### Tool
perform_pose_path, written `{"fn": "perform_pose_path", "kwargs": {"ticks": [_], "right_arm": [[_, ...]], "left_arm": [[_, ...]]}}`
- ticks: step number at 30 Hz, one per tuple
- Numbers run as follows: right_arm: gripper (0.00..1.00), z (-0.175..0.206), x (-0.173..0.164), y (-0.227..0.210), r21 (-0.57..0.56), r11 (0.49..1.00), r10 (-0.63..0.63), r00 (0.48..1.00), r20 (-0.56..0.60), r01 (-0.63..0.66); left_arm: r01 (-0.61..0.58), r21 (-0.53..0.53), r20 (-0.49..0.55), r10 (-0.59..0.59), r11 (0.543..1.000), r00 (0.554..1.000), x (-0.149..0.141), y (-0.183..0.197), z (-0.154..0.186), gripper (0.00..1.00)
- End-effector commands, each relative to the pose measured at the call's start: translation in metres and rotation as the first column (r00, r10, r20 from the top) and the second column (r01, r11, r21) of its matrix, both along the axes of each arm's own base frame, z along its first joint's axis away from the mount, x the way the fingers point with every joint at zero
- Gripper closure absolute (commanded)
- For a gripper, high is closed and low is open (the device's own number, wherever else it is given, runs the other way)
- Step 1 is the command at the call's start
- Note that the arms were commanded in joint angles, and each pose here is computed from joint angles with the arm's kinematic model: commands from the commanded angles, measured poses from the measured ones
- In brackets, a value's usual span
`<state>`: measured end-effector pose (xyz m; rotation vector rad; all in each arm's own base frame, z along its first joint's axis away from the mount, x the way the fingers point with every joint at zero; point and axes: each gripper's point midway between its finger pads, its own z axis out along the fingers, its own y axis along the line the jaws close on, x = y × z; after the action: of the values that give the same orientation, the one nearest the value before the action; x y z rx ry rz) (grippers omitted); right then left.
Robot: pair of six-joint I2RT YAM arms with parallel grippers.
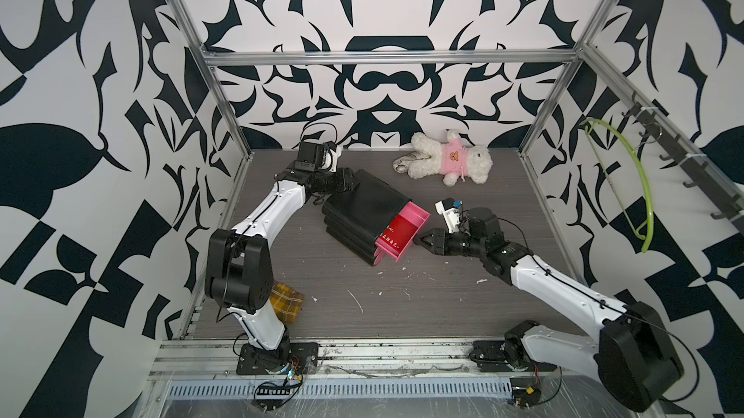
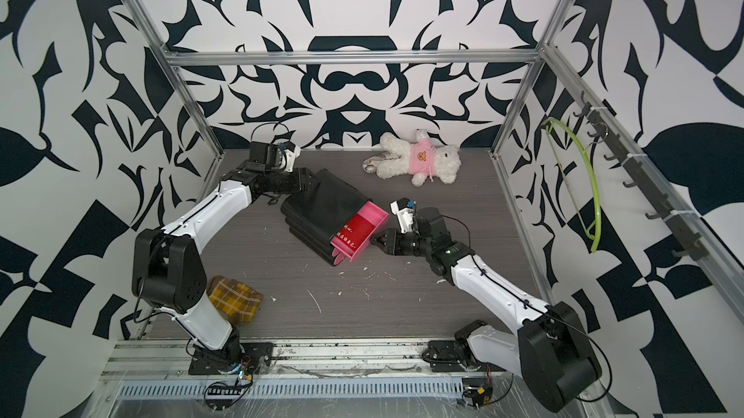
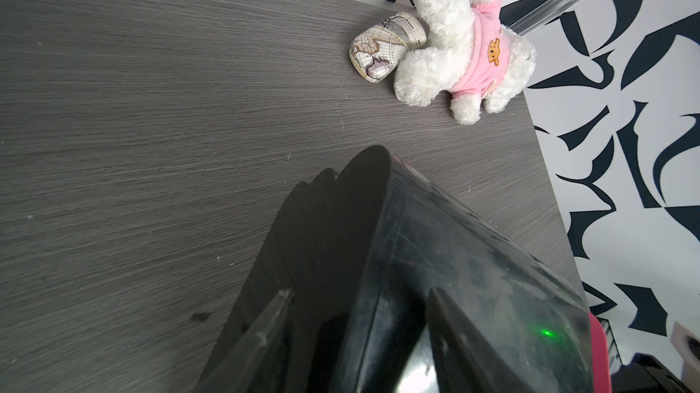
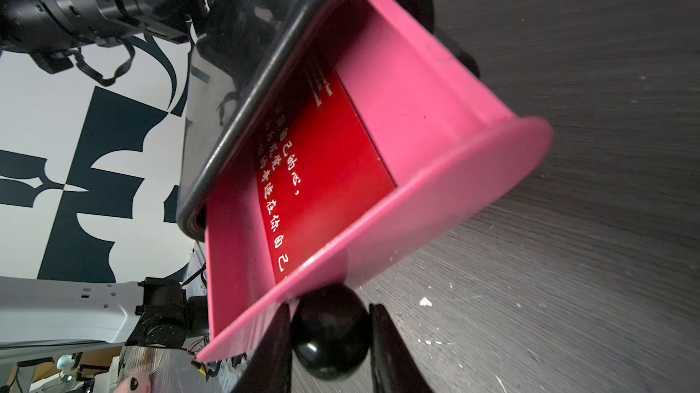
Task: Take the postcards out of the drawer
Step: Open the drawer in the storage box.
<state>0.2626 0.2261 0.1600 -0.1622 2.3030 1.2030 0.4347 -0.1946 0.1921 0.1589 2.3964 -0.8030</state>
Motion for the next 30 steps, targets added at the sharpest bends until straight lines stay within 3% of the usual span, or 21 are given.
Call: {"fn": "perform_pose_path", "kwargs": {"ticks": [1,18,21,25,27,30], "right_arm": [[0.76,-0.019,-0.009,-0.018,-0.069,0.997,-0.032,0.998,-0.059,0.028],[0.75,-0.020,-0.013,-0.033,-0.119,0.991,-0.065,0.996,-0.054,0.058],[0.66,-0.015,-0.012,-0.035,-0.127,0.990,-0.070,0.997,-0.041,0.064],[0.40,-0.002,-0.011,-0.044,-0.171,0.981,-0.091,0.996,0.000,0.090],[0.32,0.003,-0.012,-0.049,-0.193,0.976,-0.101,0.995,0.018,0.103],[0.29,0.009,-0.014,-0.057,-0.242,0.963,-0.112,0.993,0.034,0.117]], "left_arm": [[-0.013,0.154,-0.211,0.046,0.988,0.976,-0.027,0.022,-0.068,0.41],[-0.011,0.161,-0.217,0.047,0.987,0.975,-0.027,0.022,-0.071,0.41],[-0.010,0.159,-0.217,0.045,0.987,0.975,-0.027,0.022,-0.070,0.41],[-0.012,0.164,-0.217,0.047,0.986,0.975,-0.027,0.023,-0.070,0.40],[-0.012,0.164,-0.215,0.047,0.986,0.975,-0.027,0.022,-0.070,0.40],[-0.011,0.164,-0.217,0.047,0.986,0.975,-0.027,0.022,-0.071,0.40]]}}
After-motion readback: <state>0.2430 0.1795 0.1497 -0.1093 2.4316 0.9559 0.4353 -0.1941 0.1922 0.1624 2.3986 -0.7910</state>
